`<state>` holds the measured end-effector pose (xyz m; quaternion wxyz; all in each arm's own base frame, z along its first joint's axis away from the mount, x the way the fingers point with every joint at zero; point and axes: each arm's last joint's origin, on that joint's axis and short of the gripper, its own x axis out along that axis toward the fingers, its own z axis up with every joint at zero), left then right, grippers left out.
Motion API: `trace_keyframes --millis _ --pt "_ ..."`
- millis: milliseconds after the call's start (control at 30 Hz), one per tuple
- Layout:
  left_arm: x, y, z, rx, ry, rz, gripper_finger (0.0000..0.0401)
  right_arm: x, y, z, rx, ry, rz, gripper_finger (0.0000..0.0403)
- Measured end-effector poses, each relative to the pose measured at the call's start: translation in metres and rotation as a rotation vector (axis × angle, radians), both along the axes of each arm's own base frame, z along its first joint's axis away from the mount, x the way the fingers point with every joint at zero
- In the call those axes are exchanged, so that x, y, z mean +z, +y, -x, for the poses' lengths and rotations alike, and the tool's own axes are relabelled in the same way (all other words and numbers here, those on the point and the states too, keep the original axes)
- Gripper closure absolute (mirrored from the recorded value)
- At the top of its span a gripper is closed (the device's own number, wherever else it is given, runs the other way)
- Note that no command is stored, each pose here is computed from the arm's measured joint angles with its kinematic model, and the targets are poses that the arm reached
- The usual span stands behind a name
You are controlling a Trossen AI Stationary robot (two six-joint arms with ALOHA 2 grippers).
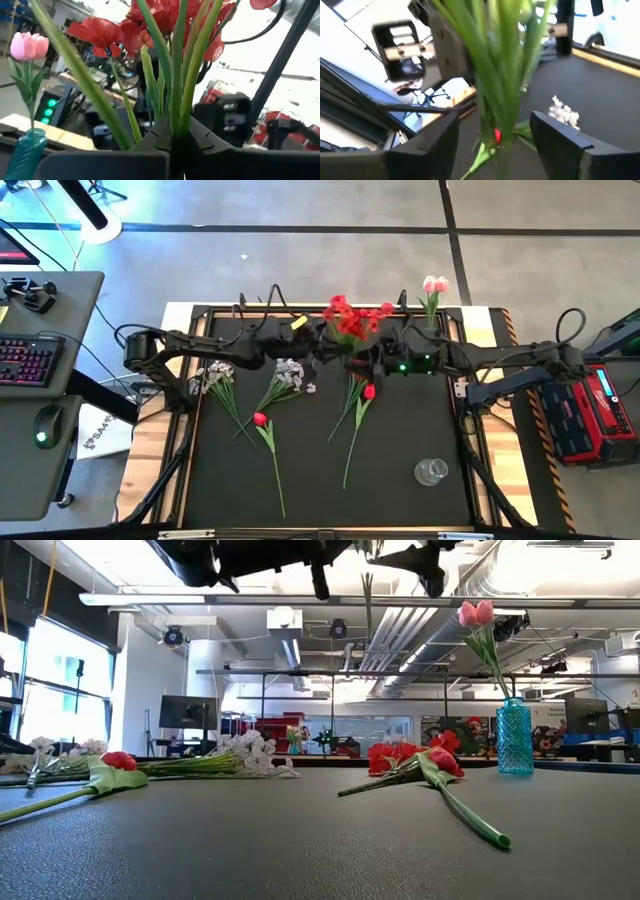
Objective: Sort flowers into vase by color
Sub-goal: Put the left red flowers into the blue vase
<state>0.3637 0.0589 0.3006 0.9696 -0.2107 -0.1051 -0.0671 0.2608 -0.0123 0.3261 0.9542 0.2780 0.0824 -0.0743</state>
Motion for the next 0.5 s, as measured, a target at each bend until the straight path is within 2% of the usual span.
trace_keyframes --millis 200,500 --pt "-0.0006 -0.0053 -0.0016 -0.016 0.017 -0.019 0.0398 0.0023 0.0000 -0.0004 0.008 -0.022 0.027 0.0243" --pt "-0.0022 -0.0091 -0.0030 -0.003 0.027 -0.005 0.0391 0.0010 0.0002 0.0006 0.017 0.002 0.058 0.0389"
